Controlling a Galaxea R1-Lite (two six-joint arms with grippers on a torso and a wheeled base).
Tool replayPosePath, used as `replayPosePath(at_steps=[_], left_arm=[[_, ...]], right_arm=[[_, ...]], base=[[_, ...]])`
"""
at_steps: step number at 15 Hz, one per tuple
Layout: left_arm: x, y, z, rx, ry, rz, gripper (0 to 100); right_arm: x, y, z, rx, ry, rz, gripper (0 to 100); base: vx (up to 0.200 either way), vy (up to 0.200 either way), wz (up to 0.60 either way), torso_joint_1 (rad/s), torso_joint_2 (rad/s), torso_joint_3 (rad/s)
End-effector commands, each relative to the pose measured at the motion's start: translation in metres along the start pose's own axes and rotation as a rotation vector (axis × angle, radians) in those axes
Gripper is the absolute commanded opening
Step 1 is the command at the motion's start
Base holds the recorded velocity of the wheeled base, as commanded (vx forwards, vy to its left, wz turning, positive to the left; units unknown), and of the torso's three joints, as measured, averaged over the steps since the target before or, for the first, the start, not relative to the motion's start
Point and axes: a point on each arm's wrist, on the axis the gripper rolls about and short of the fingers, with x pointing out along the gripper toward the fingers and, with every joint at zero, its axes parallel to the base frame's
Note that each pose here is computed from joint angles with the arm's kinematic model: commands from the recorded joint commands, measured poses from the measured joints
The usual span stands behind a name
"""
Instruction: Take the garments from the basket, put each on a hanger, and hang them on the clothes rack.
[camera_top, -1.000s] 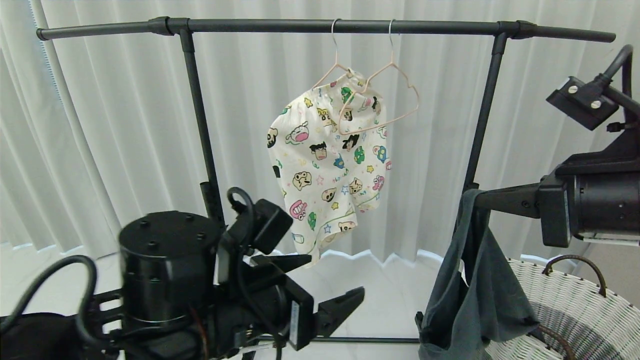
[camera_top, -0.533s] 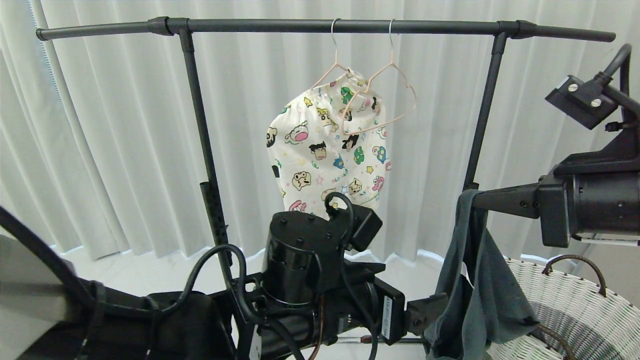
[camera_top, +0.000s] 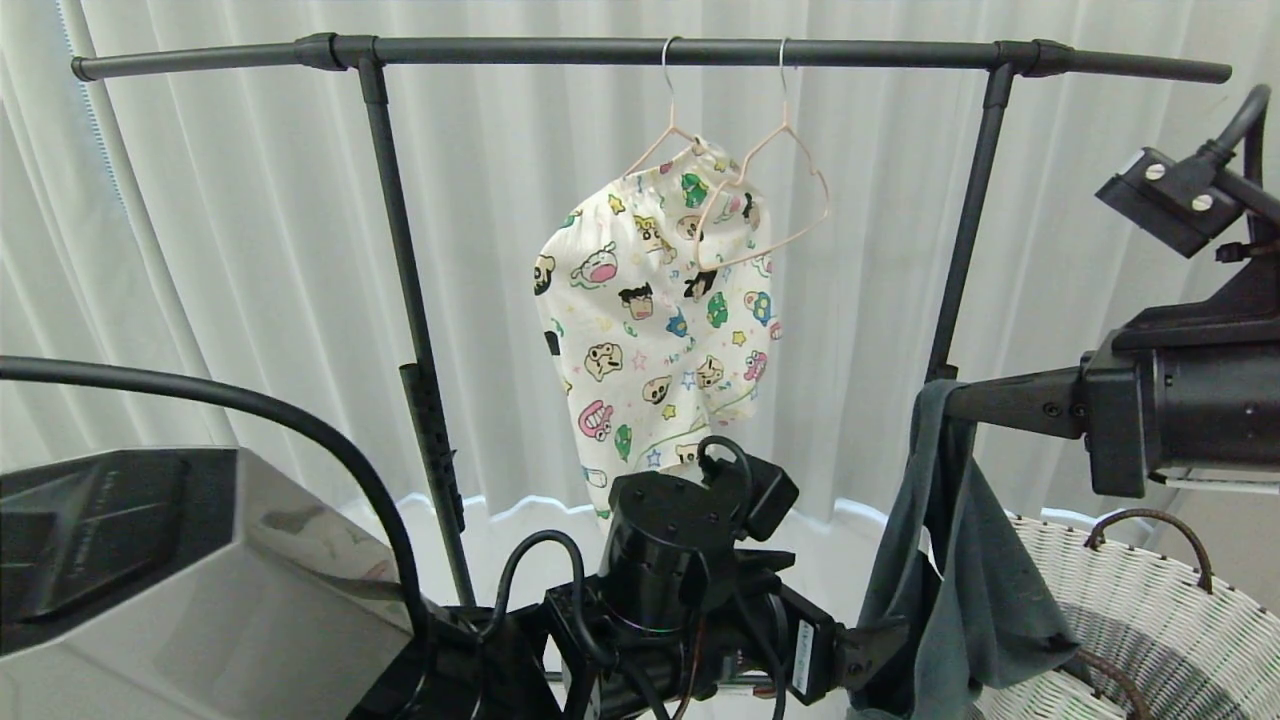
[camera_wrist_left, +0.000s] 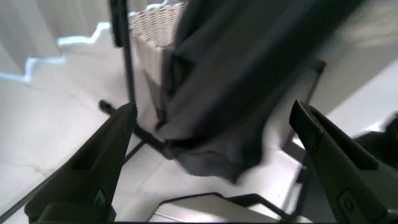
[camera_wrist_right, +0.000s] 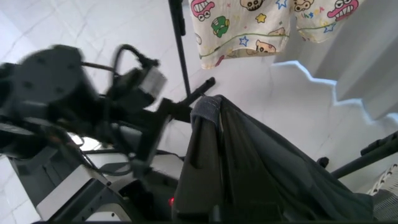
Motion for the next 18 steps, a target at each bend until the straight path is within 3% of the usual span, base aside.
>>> replayPosePath(at_steps=[1,6,10,11,15,18], left_arm=[[0.01,0.013,-0.016,-0.017,0.049,0.03,100],[0.021,0.014,-0.032,-0.006,0.101,0.032,100],[0.023,0.018,-0.039,-0.005,0.103,0.113,100],[0.022,0.018,-0.038,-0.003,0.1,0.123,0],[0.006,0.006,-0.02,0.029,0.002,0.282,0],[-0.038,-0.006,0.024,0.045,-0.143,0.312,0]], right_arm=[[0.0,0.0,0.0,0.001,-0.001,0.006,0],[-0.002,0.001,0.001,-0.005,-0.024,0.018,0],[-0.007,0.002,-0.003,-0.007,-0.024,0.018,0],[-0.008,0.002,-0.003,-0.008,-0.028,0.017,0],[-0.005,-0.005,-0.008,0.002,-0.013,-0.013,0],[0.0,-0.018,-0.005,-0.003,-0.086,-0.06,0]], base=[[0.0,0.0,0.0,0.0,0.0,0.0],[0.0,0.0,0.0,0.0,0.0,0.0],[0.0,0.0,0.0,0.0,0.0,0.0],[0.0,0.0,0.0,0.0,0.0,0.0],[0.0,0.0,0.0,0.0,0.0,0.0],[0.0,0.0,0.0,0.0,0.0,0.0]])
